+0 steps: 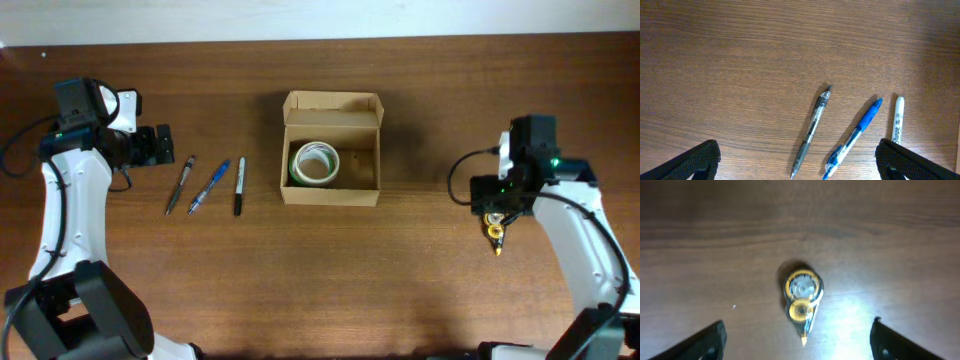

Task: Pack container
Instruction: 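Release the white tape and grasp the yellow correction tape dispenser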

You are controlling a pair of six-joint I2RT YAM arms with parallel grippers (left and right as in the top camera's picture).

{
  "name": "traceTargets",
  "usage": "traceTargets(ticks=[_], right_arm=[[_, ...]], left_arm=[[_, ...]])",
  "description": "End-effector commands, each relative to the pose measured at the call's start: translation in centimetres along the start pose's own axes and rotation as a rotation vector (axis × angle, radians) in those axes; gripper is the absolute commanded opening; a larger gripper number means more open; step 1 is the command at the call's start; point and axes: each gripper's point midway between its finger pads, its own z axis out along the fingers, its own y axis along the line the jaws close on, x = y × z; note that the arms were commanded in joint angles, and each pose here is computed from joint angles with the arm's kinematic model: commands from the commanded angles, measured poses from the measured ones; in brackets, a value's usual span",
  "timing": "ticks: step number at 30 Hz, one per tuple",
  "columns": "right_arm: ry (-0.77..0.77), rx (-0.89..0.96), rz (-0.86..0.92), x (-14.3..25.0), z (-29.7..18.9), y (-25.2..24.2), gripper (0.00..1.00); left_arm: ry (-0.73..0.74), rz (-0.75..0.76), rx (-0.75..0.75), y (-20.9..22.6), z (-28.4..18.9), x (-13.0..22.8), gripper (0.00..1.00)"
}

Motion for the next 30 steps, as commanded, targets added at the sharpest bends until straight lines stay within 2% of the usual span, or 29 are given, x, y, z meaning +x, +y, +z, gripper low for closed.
traceTargets(ticks=[1, 9, 11, 15, 27, 30], right_arm=[[0.011, 0.004, 0.008, 1.0, 1.7, -0.6, 0.92], [0.138, -0.035, 0.175, 3.1, 5.8, -1.2, 0.91], [0.177, -0.072, 0.199, 3.7, 6.5, -0.4, 0.88], [0.222, -0.094, 0.195, 4.4, 7.5, 0.4, 0.87], [0.252, -0.065, 0.192, 4.9, 8.7, 0.0, 0.67], [0.258, -0.065, 0.191, 4.9, 9.1, 0.1, 0.66]], left_arm=[[-0.017, 0.016, -0.005, 0.2, -0.4, -0.7, 0.99], [-0.017, 0.016, -0.005, 0.2, -0.4, -0.7, 0.99], [-0.018, 0.016, -0.005, 0.2, -0.4, -0.7, 0.99], [-0.017, 0.016, -0.005, 0.2, -0.4, -0.7, 0.99], [-0.017, 0.016, -0.005, 0.2, -0.4, -0.7, 0.99], [-0.017, 0.016, -0.005, 0.2, -0.4, -0.7, 0.99]])
